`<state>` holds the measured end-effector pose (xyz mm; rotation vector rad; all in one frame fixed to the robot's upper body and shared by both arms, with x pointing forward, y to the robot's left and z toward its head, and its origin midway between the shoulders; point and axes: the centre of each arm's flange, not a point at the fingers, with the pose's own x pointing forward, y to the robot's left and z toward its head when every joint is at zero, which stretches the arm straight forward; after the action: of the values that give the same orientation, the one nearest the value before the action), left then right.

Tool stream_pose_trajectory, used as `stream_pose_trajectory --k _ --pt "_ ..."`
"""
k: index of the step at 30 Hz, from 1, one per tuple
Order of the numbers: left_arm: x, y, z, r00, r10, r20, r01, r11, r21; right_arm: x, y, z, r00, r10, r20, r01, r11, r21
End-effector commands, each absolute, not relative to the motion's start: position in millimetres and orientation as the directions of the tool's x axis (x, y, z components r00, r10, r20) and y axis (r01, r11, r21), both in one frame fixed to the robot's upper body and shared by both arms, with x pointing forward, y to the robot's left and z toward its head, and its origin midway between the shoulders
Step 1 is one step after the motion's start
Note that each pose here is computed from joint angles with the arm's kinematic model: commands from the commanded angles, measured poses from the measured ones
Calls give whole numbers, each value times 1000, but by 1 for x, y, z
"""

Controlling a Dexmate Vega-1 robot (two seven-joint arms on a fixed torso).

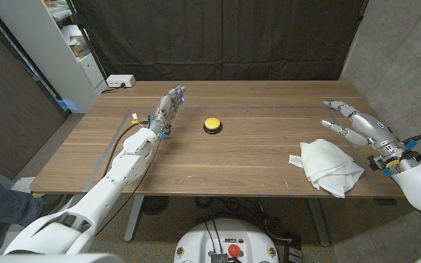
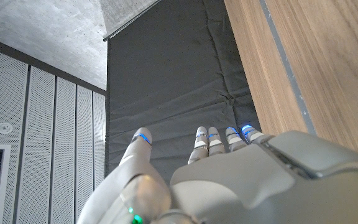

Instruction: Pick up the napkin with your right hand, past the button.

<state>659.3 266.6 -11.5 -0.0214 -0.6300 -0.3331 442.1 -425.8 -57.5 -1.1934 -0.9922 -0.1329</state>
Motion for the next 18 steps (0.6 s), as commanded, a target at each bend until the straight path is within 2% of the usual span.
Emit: stream_pose_trajectory --k 1,18 --pt "659 268 -9 755 -299 583 311 947 84 443 -422 -64 616 413 670 559 370 -742" --pt "660 270 -10 754 -301 584 314 946 82 444 -421 -72 647 418 638 552 321 -770"
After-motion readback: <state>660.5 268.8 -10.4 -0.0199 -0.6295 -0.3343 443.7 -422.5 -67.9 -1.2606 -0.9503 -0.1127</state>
